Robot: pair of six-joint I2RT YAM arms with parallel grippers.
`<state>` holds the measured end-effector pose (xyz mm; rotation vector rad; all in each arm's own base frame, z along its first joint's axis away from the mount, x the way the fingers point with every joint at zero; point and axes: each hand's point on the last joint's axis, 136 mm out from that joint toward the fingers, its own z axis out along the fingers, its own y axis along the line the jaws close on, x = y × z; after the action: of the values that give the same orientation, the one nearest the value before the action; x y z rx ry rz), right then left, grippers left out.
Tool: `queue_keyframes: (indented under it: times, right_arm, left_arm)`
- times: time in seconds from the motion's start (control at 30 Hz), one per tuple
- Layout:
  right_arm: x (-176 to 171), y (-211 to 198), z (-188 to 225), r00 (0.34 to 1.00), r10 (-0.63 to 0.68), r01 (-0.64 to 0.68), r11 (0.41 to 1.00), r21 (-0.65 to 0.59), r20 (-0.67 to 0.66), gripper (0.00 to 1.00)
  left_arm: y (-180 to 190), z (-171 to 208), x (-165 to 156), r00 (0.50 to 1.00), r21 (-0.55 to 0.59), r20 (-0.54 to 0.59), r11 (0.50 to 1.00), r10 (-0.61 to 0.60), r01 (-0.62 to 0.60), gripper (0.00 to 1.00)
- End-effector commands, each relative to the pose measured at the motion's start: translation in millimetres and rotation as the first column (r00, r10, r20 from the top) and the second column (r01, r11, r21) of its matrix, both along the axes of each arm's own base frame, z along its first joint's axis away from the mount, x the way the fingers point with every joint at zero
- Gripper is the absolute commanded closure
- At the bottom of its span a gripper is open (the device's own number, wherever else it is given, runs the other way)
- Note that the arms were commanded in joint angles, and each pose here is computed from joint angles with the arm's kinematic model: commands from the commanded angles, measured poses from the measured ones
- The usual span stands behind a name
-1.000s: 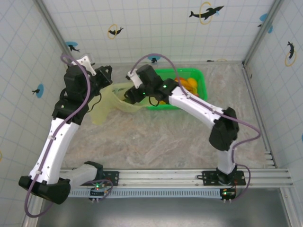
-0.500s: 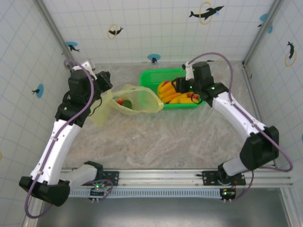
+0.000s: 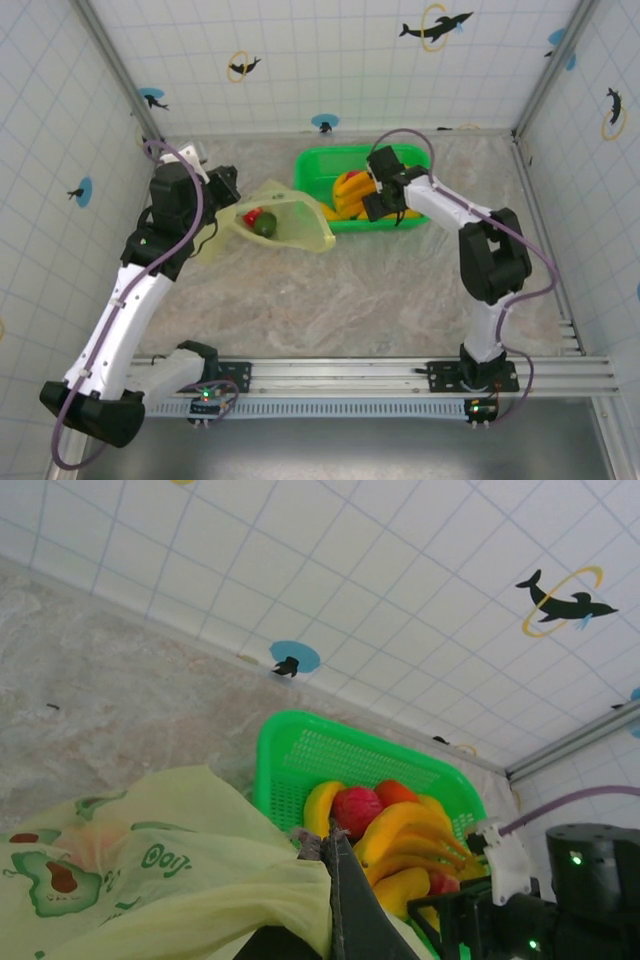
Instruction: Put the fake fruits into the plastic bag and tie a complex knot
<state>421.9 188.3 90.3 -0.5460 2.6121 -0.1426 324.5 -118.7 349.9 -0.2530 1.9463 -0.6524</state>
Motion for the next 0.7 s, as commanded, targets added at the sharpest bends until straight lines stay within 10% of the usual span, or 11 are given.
queue_keyframes:
  times: [0.0,0.67]
  right_arm:
    - [6,-14,-16,1.000,-0.016,0.013,0.989,-0.147,-0.024,0.11]
    - [63,-9,54,0.981,-0.103,0.105,0.995,-0.003,0.166,0.51]
  left_arm:
    - [-2,7,-4,0.999,0.022,0.039,1.000,-0.015,0.014,1.00]
    - [-2,3,-6,0.999,0.034,0.046,0.999,-0.011,0.009,1.00]
